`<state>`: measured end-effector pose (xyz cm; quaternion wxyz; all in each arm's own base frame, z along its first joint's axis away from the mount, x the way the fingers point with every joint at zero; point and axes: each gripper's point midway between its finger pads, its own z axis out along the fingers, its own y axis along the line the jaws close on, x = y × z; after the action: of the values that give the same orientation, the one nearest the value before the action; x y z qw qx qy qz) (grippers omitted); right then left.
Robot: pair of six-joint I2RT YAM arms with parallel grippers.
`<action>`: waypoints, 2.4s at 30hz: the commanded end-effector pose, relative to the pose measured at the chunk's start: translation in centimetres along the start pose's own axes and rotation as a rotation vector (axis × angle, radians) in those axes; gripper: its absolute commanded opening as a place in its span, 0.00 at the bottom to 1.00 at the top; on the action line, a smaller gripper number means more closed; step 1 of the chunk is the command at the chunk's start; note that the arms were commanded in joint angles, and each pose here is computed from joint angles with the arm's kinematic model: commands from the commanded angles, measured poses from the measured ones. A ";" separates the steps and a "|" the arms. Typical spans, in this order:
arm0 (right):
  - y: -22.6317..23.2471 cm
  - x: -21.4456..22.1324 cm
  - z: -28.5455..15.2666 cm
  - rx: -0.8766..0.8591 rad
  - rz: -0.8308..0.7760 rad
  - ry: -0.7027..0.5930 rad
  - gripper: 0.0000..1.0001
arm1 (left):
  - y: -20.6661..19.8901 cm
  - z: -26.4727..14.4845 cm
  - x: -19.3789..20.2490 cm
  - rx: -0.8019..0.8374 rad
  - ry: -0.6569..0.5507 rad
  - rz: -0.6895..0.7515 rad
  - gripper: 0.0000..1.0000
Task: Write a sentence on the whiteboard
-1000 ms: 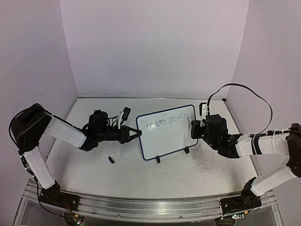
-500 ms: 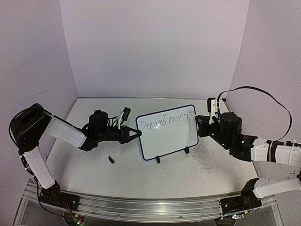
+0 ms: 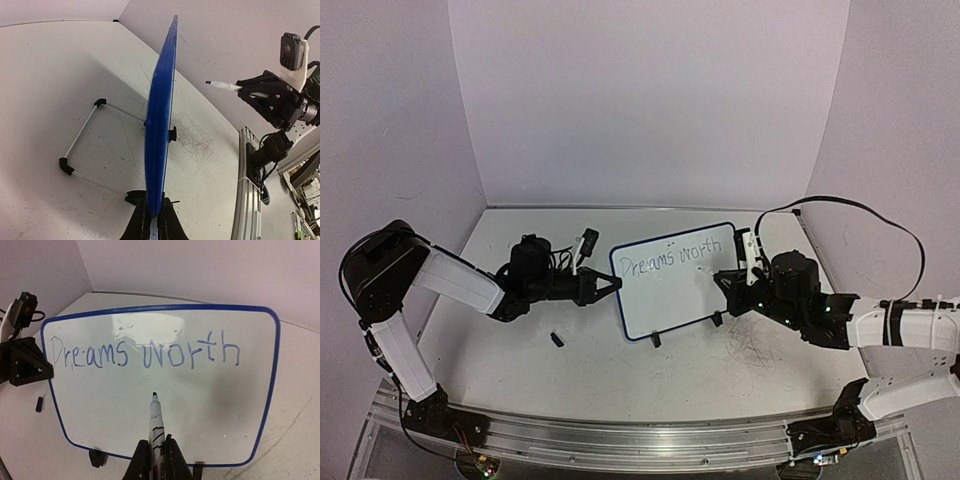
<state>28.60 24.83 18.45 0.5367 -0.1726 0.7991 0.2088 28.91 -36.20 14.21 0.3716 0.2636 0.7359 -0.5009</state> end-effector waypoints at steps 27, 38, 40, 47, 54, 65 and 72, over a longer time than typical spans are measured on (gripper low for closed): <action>11.6 -1.2 3.9 -0.286 -0.169 -0.102 0.00 | 0.2 0.0 -0.9 -0.059 -0.025 0.004 0.00; 11.6 -1.4 2.7 -0.280 -0.173 -0.138 0.00 | -0.1 -0.2 -0.7 -0.061 -0.025 0.006 0.00; 11.5 -0.9 2.7 -0.278 -0.171 -0.131 0.00 | -0.1 -0.3 -0.8 -0.065 -0.027 0.007 0.00; 11.6 -0.5 2.4 -0.291 -0.177 -0.139 0.00 | -0.1 -0.3 -0.9 -0.067 -0.030 0.006 0.00; 12.1 0.0 2.7 -0.308 -0.188 -0.128 0.00 | 0.0 -0.3 -0.8 -0.071 -0.030 0.002 0.00; 11.3 -0.1 2.8 -0.257 -0.186 -0.134 0.00 | -0.4 -0.2 -0.8 -0.067 -0.031 0.009 0.00; 12.8 0.5 3.7 -0.302 -0.199 -0.107 0.00 | -0.5 -0.2 -0.8 -0.063 -0.029 0.012 0.00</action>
<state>24.82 36.14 17.22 0.5495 -0.3130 0.7262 0.2695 28.88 -36.47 14.49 0.3827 0.2508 0.7443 -0.4865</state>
